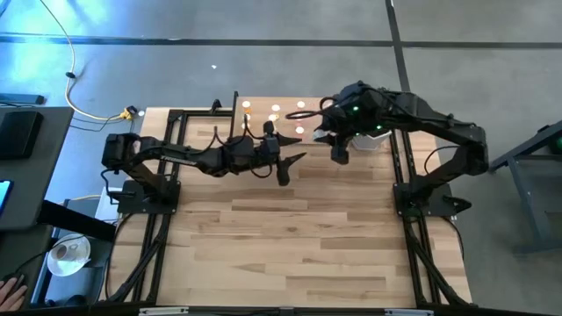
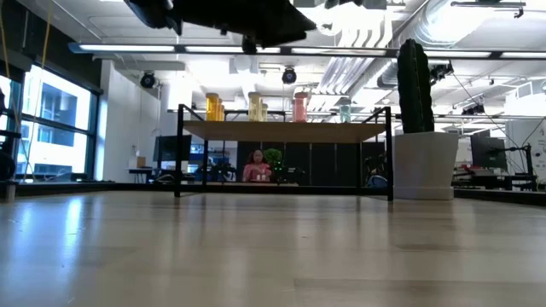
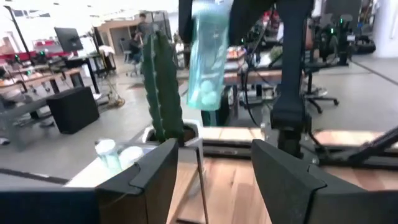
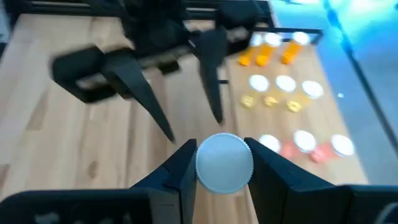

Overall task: Pick and place medicine bottles onto shelf by color
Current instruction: Put the blue pill bottle on the shelf aligned with the other blue pill bottles

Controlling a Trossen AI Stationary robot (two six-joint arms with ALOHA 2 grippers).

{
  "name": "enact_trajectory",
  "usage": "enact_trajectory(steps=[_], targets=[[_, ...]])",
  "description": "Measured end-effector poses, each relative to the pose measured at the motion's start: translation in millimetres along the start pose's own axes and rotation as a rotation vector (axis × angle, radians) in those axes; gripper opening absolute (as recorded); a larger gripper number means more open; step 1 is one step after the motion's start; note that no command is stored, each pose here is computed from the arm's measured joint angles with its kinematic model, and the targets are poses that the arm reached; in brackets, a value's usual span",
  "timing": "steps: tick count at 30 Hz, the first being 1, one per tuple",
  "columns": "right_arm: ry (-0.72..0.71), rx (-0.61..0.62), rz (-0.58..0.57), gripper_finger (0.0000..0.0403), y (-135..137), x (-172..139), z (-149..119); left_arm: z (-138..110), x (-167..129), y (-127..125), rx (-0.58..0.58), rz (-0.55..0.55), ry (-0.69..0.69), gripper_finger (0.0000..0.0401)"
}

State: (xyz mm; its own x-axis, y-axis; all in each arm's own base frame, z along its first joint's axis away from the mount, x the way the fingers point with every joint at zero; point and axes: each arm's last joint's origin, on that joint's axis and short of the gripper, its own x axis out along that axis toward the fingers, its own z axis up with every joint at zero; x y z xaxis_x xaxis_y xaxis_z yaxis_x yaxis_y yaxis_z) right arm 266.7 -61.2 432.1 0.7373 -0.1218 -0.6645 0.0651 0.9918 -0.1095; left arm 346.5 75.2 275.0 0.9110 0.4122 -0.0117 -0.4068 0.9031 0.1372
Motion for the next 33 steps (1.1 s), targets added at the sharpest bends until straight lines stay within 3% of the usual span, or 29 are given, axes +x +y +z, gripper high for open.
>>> enact_trajectory(steps=[8, 21, 26, 33], targets=[[0.046, 0.041, -0.093, 0.0103, -24, -18, -18, 24, -24, 9, 0.011, -0.006, 0.043, 0.0195], [0.208, 0.227, -0.086, 0.0103, -59, 39, -77, 65, -82, 28, 0.035, -0.024, 0.073, 0.0195], [0.211, 0.245, -0.09, 0.0103, -62, 54, -90, 43, -87, 28, 0.012, -0.019, 0.08, 0.0195], [0.22, 0.271, -0.096, 0.0103, -66, 65, -96, 2, -91, 33, -0.107, 0.021, 0.07, 0.0195]])
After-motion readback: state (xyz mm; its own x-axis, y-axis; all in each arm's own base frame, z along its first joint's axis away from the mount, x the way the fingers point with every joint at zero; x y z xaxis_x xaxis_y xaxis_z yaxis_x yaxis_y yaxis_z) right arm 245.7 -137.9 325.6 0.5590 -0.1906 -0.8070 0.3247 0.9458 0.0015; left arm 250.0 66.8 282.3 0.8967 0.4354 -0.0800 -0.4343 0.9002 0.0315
